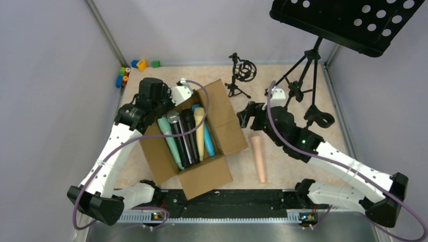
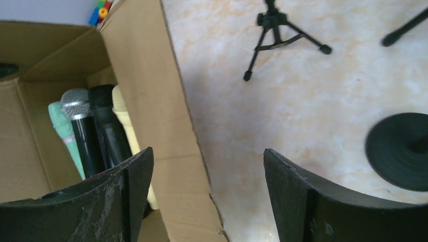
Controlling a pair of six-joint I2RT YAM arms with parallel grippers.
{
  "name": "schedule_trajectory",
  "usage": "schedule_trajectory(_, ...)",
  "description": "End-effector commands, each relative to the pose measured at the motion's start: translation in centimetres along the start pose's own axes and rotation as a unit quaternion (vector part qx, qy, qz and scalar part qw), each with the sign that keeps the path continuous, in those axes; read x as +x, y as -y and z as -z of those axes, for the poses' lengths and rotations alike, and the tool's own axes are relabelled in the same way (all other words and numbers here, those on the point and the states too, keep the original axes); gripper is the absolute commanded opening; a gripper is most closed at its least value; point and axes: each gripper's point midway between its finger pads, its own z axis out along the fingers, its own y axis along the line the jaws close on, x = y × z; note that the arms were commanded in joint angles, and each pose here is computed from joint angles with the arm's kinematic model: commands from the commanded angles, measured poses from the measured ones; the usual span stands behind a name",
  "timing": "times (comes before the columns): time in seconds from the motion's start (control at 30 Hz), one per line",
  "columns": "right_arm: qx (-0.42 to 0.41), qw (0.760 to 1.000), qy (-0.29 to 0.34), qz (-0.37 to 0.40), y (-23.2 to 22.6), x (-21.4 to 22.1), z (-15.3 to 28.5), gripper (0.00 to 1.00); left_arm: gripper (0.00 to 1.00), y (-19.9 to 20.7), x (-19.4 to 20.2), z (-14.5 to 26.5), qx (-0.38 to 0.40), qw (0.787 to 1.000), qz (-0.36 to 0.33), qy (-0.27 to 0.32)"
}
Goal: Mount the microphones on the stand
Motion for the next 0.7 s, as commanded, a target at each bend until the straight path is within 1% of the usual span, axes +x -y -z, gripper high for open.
schedule_trajectory(0.0,-0.080,0.996,-0.039,0.023,-4.4,1.7,-1.9,0.78,0.00,-1.0,-1.5,1.8,-0.020,0.999,0.015,0.040)
schedule_trajectory(0.07,-0.099,0.993,-0.054,0.032,-6.1,3.5,-2.7,0.78,0.00,-0.9,-1.4,1.6,-0.020,0.999,0.012,0.039)
schedule_trajectory(0.2,-0.098,0.990,-0.088,0.058,-7.8,7.1,-4.6,0.78,0.00,-1.0,-1.5,1.7,-0.019,0.999,0.009,0.040)
schedule_trajectory(0.43,-0.129,0.980,-0.147,0.035,-9.2,12.4,-6.3,0.76,0.00,-1.6,-1.8,2.3,-0.027,0.999,0.011,0.043)
schedule_trajectory(0.57,-0.172,0.970,-0.170,0.014,-11.9,14.6,-6.3,0.74,0.00,-1.9,-2.0,2.3,-0.031,0.999,0.012,0.041)
schedule_trajectory(0.67,-0.185,0.965,-0.184,0.010,-13.4,15.9,-6.2,0.74,0.00,-2.4,-2.3,2.5,-0.037,0.998,0.016,0.043)
